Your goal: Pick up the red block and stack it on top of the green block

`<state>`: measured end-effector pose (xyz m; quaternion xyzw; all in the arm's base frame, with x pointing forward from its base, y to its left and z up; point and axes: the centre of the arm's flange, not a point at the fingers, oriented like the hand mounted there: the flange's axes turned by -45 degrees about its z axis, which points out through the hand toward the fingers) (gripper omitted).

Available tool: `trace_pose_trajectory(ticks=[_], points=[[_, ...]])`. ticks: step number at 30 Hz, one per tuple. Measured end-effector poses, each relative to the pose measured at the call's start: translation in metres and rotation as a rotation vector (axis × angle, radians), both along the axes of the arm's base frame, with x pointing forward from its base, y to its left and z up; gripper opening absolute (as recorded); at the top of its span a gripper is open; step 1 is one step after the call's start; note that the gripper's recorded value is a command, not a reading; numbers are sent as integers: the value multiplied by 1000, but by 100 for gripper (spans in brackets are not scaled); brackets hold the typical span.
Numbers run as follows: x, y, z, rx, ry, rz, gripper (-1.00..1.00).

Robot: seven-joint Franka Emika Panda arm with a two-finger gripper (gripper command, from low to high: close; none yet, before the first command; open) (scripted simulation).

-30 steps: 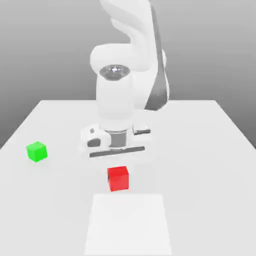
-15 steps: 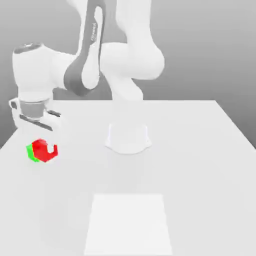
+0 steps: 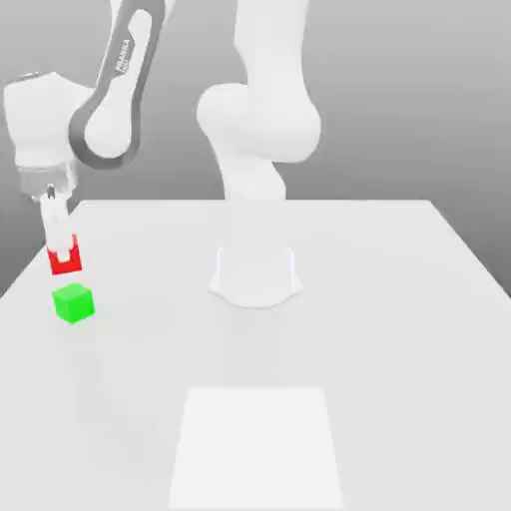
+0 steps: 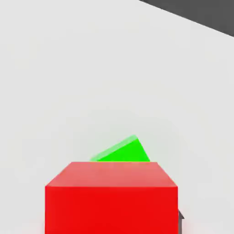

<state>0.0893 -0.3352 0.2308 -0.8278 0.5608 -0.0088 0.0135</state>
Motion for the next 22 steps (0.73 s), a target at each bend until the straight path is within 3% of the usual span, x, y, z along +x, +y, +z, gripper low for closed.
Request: trace_pose_trajectory(ticks=[22], points=[[1, 2, -44, 9, 7, 1, -100]])
